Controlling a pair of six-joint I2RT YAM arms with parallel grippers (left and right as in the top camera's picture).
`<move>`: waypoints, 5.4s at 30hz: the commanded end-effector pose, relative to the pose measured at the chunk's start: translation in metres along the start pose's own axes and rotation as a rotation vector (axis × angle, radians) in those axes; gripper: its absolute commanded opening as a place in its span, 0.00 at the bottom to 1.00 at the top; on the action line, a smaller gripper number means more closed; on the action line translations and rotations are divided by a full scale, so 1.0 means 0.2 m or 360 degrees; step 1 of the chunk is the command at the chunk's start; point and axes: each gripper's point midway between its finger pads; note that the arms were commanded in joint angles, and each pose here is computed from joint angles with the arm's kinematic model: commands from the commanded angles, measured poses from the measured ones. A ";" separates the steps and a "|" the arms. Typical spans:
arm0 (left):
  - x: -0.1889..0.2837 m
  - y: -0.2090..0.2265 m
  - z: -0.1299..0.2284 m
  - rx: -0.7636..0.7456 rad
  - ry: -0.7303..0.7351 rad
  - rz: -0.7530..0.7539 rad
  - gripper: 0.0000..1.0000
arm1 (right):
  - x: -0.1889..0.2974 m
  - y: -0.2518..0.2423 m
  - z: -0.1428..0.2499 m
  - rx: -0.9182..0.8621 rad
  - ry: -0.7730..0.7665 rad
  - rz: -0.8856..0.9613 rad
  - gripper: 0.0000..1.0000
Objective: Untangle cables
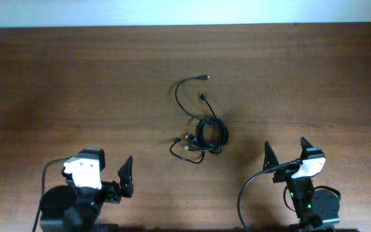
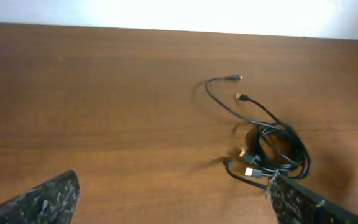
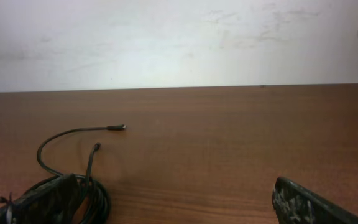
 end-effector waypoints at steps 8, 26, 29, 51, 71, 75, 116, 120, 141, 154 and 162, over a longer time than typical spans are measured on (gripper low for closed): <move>0.02 -0.23 -0.01 0.0111 0.0297 0.0408 0.99 | 0.00 0.00 0.01 -0.0006 0.0001 0.0000 0.98; -0.23 -0.02 0.23 0.0671 0.0889 -0.0060 0.97 | 0.00 0.00 0.01 -0.0006 0.0001 0.0000 0.99; -0.23 -0.04 0.11 0.0568 0.0860 -0.0108 1.00 | 0.00 0.00 0.01 -0.0006 0.0001 0.0000 0.99; -0.77 -0.42 0.34 0.0718 0.1403 -0.0121 0.89 | 0.00 0.00 0.01 -0.0006 0.0001 0.0000 0.99; -1.32 -1.03 1.04 -0.0432 0.1309 0.0318 0.27 | 0.00 0.00 0.01 -0.0006 0.0001 0.0000 0.99; -1.31 -0.95 0.95 -0.0308 0.1375 0.0193 0.00 | 0.00 0.00 0.01 -0.0006 0.0001 0.0000 0.99; -1.01 -0.93 0.11 0.0355 0.1505 0.0251 0.99 | 0.00 0.00 0.02 -0.0006 0.0010 0.0001 0.98; -1.13 -1.11 0.38 0.0661 0.1453 0.0233 0.93 | 0.00 0.00 0.02 -0.0006 0.0010 0.0001 0.98; -0.75 -0.75 -0.33 0.0279 0.0532 0.0145 0.10 | 0.00 0.00 0.02 -0.0006 0.0010 0.0001 0.98; -1.21 -0.65 0.73 0.0645 0.1458 -0.0521 0.53 | 0.00 0.00 0.02 -0.0006 0.0010 0.0001 0.98; -1.32 -0.89 0.36 0.0053 0.1314 0.0172 0.00 | 0.00 0.00 0.02 -0.0006 0.0010 0.0001 0.98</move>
Point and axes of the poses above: each gripper's point midway between its finger pads, its own x axis back along the fingers, its own y axis along the line the jaws close on, z = x × y, and after that the axes turned 2 degrees about x, right-handed
